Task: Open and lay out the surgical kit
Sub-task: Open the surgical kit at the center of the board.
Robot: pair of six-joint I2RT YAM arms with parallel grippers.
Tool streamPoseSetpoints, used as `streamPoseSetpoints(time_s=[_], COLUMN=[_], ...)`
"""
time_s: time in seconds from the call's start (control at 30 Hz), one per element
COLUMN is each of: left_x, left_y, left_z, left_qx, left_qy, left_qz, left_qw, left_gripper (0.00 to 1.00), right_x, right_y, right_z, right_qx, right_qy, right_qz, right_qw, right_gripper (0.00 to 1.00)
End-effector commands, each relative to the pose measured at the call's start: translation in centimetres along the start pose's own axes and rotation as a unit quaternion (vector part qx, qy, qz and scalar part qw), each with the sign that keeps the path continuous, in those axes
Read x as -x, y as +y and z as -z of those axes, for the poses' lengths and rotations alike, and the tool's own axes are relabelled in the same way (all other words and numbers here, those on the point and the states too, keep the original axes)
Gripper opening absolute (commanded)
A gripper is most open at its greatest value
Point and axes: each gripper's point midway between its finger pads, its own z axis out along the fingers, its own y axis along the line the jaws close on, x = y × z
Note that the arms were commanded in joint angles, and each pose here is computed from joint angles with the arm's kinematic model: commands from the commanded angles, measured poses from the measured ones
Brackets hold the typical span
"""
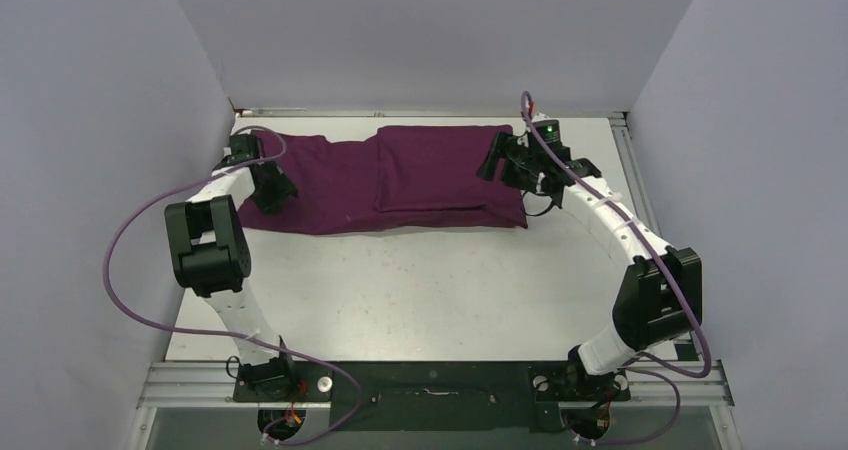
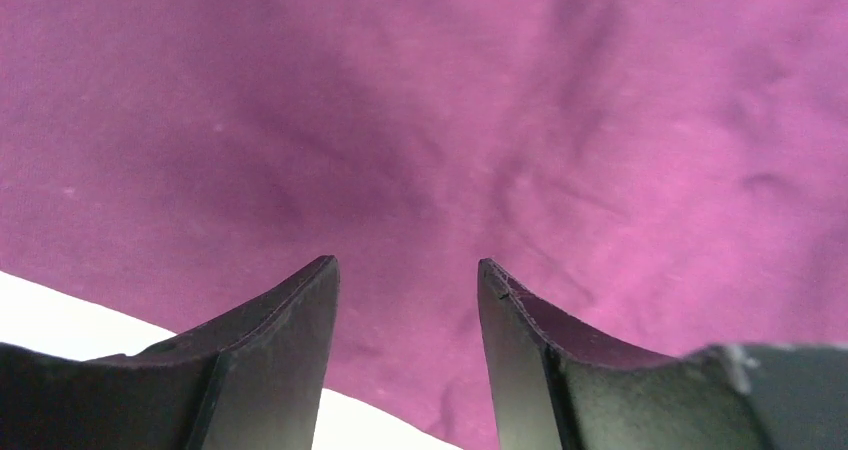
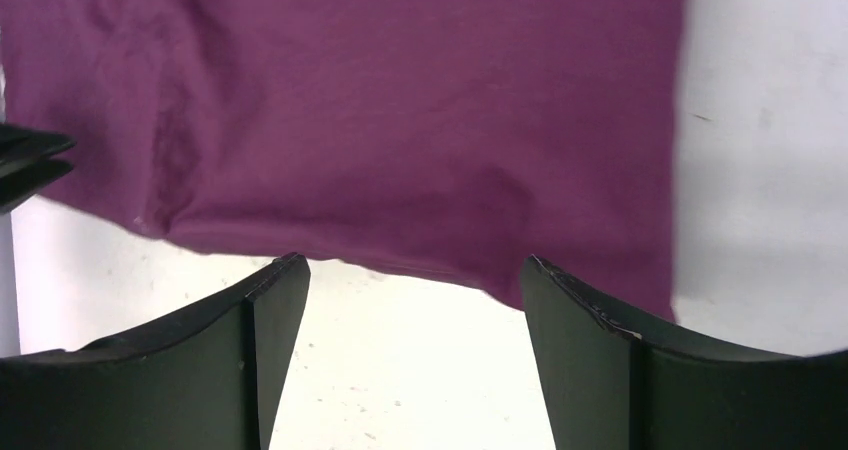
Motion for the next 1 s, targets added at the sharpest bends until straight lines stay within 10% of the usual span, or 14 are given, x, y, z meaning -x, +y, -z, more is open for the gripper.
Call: streamPoseSetpoints(time_s=[0.0,0.43,0.97], left_x=[0.1,-0.1,0.2], left_y=[4.2,10.7,14.8], left_z=[-1.1,-2.0,-1.1], left_qx=[0.092,0.184,0.244], left_qy=[0.012,0.050,0.034], left_qz=[0.020,0.043,0.070], left_qw=[0.995,0.981,0.967], left_gripper=[0.49,0.44,0.40], right_x=[1.4,-5.2,-10.2], right_y=[5.4,17.7,20.8], right_z=[-0.9,-7.5,-12.8], right_qx=[0.048,0.061,0.015], right_qy=[-0.036,-0.011,-0.012], right_qz=[0.088,0.285,0.367], right_qw=[0.994,0.957,0.930], right_gripper=[0.74,0.76,0.75])
